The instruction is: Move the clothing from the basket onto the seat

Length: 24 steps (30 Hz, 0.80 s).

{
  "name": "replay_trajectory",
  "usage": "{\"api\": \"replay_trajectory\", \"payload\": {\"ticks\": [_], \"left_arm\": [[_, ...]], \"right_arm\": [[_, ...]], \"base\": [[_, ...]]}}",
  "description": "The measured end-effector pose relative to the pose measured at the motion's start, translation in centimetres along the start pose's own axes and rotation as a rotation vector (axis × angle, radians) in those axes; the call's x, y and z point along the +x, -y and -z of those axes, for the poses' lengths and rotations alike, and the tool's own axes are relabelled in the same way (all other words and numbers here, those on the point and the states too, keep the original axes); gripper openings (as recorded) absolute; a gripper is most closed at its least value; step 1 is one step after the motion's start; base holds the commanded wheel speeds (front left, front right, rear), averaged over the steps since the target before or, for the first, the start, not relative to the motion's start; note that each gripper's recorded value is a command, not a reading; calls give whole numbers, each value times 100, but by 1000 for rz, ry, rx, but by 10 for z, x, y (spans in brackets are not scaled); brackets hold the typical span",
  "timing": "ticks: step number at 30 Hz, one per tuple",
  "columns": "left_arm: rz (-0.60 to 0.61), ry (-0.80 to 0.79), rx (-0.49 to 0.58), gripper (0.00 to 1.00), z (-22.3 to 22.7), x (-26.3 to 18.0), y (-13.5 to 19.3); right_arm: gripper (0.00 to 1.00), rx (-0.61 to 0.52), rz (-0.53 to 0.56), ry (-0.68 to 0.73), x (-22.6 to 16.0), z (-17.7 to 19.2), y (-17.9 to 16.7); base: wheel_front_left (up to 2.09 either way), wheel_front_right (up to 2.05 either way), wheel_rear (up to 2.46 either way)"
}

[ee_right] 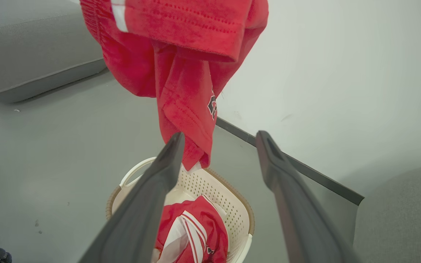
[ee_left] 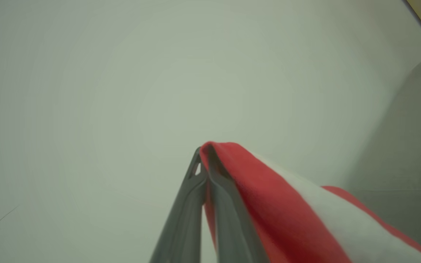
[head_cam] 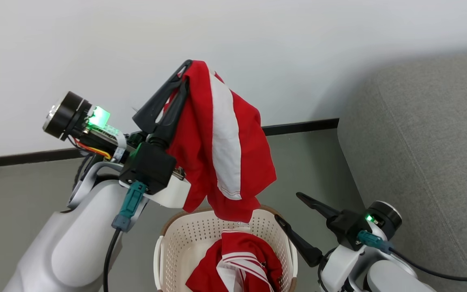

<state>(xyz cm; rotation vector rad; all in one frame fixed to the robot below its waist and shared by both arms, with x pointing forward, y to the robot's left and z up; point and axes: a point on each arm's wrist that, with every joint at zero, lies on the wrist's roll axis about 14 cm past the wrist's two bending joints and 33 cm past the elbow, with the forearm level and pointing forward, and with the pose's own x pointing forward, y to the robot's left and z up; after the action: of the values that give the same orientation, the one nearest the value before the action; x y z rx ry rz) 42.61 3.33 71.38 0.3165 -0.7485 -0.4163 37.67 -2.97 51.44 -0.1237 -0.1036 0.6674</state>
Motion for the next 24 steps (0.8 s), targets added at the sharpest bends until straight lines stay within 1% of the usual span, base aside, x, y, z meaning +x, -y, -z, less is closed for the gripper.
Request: {"api": "replay_trajectory", "payload": {"ticks": [5, 11, 20, 24], "left_arm": [[22, 34, -2, 0, -19, 1, 5], [31, 71, -3, 0, -40, 6, 7], [54, 70, -1, 0, -52, 7, 13], [65, 68, -8, 0, -57, 7, 18]], "right_arm": [[100, -35, -50, -17, -2, 0, -12], [100, -82, -94, 2, 5, -11, -21], [100, -98, -192, -20, 11, -6, -55], [100, -120, -229, -36, 15, -2, -65]], "base": [[0, 0, 0], [0, 0, 0], [0, 0, 0], [0, 0, 0]]}}
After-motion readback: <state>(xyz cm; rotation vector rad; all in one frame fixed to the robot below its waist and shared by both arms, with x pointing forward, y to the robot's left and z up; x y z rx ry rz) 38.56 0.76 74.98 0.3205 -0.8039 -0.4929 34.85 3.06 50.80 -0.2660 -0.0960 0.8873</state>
